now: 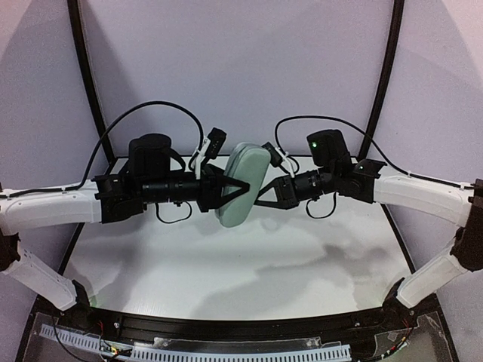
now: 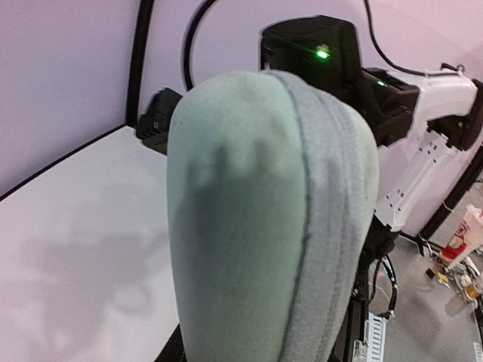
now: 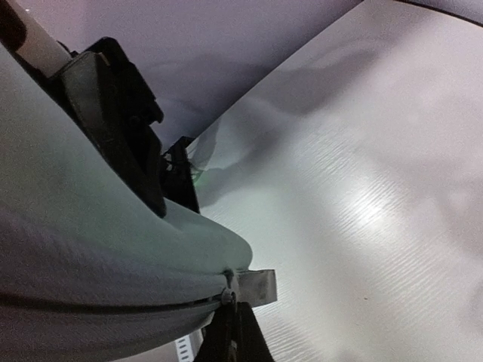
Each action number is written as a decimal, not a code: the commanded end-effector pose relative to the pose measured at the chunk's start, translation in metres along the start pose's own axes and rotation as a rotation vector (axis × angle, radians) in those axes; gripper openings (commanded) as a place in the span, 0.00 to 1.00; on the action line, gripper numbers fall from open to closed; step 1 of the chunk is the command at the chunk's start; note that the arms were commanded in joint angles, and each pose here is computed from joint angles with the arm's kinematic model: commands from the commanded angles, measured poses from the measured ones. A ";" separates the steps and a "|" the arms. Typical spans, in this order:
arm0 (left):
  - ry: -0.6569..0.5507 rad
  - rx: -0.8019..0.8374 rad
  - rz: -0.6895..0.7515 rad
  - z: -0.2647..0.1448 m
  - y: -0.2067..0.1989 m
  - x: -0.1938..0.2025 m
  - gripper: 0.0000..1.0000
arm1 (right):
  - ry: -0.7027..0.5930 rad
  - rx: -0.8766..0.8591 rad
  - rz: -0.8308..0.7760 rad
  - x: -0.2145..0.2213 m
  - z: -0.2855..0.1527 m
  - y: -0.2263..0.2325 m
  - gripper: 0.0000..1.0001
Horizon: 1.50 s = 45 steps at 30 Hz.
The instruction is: Open the umbrella
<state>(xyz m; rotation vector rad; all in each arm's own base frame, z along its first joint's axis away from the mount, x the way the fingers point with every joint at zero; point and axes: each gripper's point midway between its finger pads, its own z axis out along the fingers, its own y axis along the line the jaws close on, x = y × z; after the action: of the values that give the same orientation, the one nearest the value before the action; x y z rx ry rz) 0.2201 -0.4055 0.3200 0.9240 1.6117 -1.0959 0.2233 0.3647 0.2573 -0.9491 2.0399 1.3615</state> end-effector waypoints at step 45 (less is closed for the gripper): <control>0.828 -1.390 -0.445 -0.044 0.142 0.222 0.31 | -0.316 1.020 0.414 0.089 -0.180 -0.114 0.98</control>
<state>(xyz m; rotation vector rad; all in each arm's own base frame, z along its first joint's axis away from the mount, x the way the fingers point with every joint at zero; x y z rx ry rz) 0.2774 -0.2897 0.0681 -0.0304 2.6632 0.4983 0.2529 0.1474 0.1943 0.1052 2.2949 0.3864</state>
